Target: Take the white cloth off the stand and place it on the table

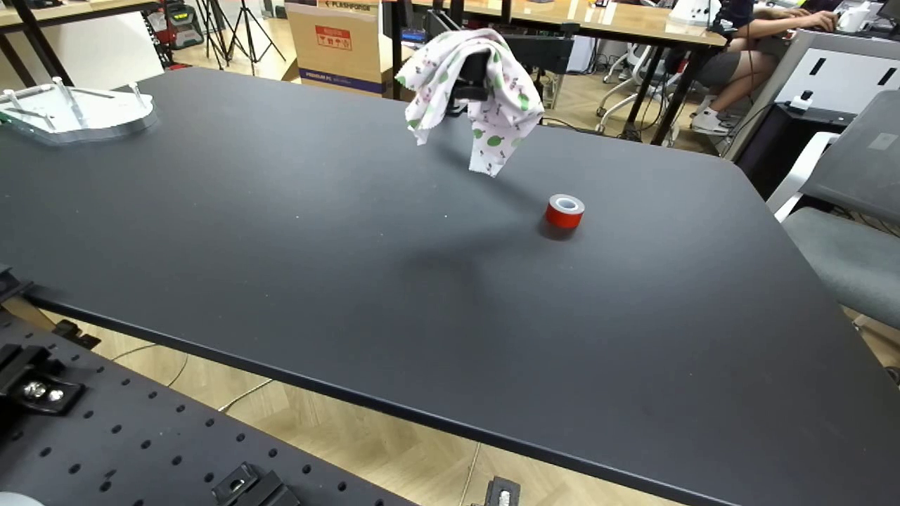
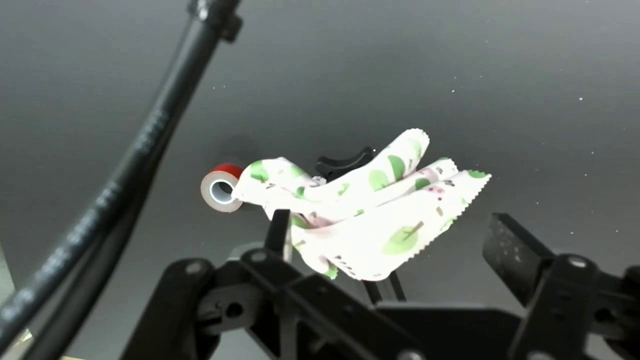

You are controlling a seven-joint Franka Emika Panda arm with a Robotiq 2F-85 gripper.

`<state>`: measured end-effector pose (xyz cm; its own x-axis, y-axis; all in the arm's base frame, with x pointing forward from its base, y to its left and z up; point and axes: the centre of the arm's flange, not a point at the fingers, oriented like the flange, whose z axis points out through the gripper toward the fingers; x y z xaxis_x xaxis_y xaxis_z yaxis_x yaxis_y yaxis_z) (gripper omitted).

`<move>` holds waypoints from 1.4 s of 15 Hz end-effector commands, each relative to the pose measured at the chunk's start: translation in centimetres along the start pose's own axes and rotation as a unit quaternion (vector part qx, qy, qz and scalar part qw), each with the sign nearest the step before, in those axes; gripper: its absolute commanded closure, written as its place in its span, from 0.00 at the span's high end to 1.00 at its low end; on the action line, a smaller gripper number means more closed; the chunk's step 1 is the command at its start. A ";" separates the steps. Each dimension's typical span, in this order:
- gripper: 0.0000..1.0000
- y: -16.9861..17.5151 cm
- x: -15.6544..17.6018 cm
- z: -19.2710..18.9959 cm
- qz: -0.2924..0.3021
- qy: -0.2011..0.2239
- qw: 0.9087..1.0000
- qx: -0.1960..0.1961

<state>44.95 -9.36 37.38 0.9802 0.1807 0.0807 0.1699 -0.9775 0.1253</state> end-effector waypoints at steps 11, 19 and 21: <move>0.00 2.2 1.1 -0.5 -0.010 -0.020 1.000 0.000; 0.00 1.9 1.2 -1.6 -0.014 -0.008 1.000 -0.001; 0.00 0.8 1.4 -2.2 -0.026 -0.003 1.000 -0.003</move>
<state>46.02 -10.91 38.35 0.9782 0.1993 0.0590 0.1907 -0.9734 0.1268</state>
